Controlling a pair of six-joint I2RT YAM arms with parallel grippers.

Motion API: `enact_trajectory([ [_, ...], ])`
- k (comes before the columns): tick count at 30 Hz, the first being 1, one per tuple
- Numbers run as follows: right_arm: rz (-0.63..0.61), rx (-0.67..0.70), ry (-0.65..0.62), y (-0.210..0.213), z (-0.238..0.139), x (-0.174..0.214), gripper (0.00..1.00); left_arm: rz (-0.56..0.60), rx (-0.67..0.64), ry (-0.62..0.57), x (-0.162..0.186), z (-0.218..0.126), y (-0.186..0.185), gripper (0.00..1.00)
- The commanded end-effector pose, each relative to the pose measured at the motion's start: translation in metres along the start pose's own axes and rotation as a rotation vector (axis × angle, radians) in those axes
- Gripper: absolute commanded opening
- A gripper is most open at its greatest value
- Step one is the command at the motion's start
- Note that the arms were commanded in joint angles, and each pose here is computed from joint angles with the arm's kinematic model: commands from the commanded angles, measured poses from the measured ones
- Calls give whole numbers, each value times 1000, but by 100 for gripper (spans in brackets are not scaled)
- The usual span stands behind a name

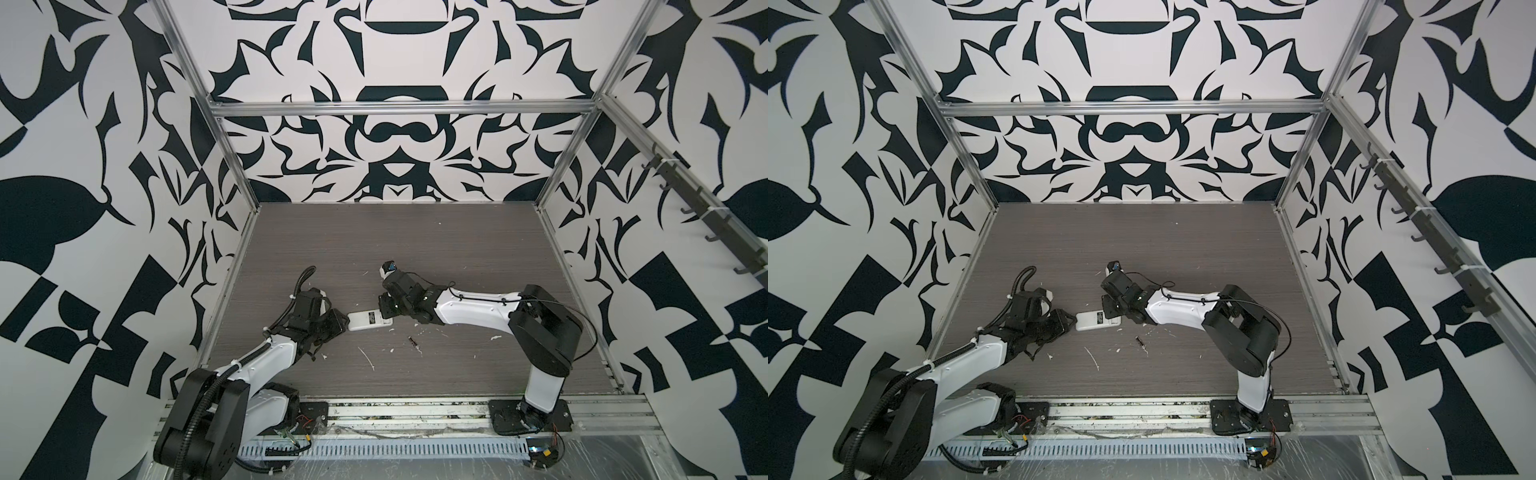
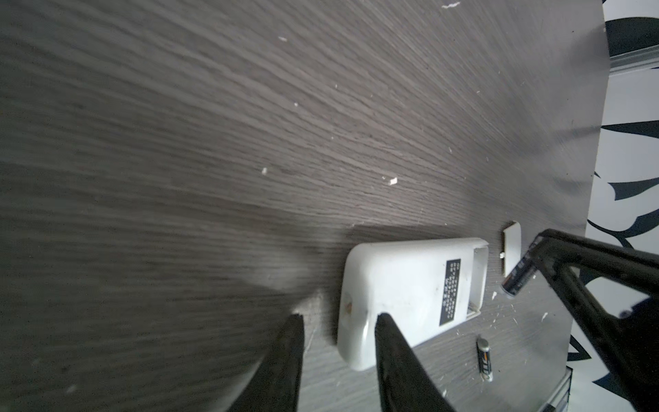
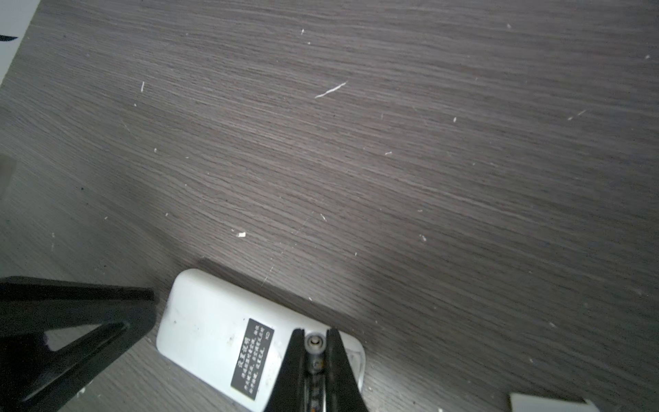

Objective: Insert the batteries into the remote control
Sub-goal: 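Lower the battery into the compartment with the right gripper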

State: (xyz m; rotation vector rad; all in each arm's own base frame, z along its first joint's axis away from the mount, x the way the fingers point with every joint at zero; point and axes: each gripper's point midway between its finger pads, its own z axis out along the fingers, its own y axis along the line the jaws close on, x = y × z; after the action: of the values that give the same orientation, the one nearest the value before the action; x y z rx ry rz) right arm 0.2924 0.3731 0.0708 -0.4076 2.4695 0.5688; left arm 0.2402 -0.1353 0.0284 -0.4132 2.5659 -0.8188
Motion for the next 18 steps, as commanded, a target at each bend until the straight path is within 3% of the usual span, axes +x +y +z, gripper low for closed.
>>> enact_trajectory([
  [1, 22, -14, -47, 5, -4, -13, 0, 28, 23, -1, -5, 0, -10, 36],
  [18, 65, -6, -34, -3, 4, 5, 0, 24, 38, 21, 2, 5, -11, 28],
])
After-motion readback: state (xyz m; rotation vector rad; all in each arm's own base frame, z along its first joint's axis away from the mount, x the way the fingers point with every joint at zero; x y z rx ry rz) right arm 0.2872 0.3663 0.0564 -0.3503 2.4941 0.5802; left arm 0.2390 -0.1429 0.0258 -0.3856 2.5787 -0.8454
